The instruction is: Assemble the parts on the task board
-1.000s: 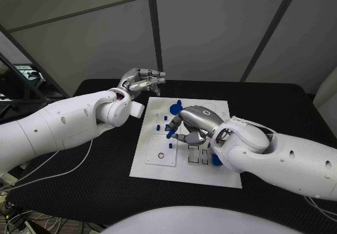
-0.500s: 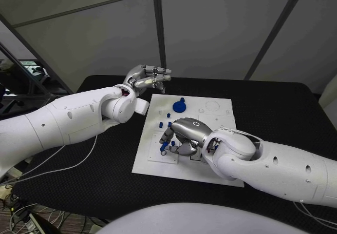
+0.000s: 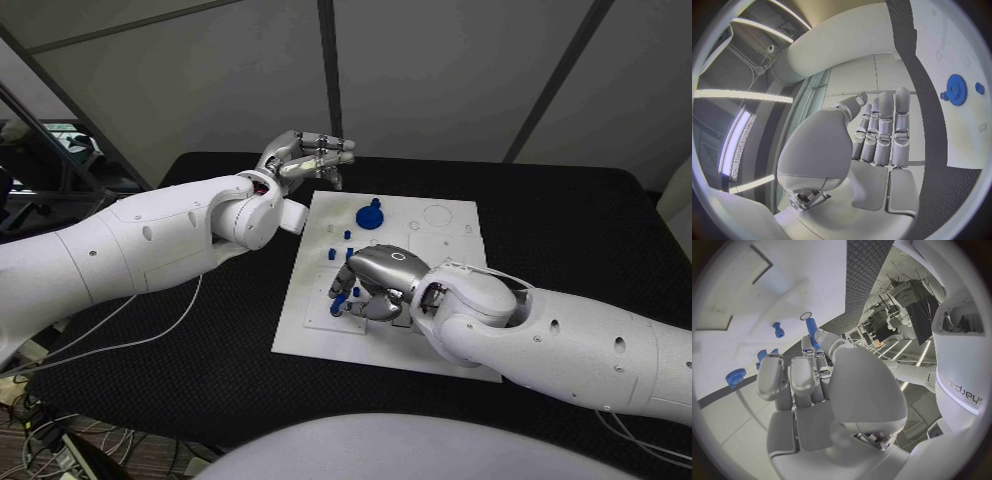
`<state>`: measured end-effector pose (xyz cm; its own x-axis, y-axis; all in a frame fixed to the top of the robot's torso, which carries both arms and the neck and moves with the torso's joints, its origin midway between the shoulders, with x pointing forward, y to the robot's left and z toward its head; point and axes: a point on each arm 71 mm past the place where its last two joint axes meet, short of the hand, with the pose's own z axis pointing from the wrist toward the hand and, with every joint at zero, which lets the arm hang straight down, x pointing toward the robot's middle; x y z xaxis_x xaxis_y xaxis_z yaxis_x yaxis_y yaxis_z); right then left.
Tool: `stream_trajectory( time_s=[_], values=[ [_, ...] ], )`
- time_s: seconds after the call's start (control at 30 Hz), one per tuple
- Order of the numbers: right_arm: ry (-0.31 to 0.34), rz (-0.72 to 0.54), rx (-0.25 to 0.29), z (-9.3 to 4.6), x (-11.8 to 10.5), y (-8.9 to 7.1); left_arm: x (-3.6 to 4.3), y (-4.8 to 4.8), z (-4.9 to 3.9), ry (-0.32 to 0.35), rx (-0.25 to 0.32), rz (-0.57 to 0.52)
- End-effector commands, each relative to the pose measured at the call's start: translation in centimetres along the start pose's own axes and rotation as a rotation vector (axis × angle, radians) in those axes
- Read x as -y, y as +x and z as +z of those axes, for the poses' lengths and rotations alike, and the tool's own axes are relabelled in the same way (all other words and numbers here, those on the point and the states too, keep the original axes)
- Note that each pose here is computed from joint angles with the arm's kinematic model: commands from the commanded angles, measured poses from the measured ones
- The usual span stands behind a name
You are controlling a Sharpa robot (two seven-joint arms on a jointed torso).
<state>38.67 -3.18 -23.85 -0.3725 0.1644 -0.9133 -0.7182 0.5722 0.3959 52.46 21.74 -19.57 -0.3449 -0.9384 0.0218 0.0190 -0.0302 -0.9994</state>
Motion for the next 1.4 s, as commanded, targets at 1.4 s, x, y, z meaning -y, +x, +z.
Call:
stream_trajectory(
  time_s=[1.4],
  values=[
    [-0.004,-0.066,-0.007,0.5,-0.9,1.2,0.1,0.18,0.06,-0.002,-0.018,-0.009]
  ],
)
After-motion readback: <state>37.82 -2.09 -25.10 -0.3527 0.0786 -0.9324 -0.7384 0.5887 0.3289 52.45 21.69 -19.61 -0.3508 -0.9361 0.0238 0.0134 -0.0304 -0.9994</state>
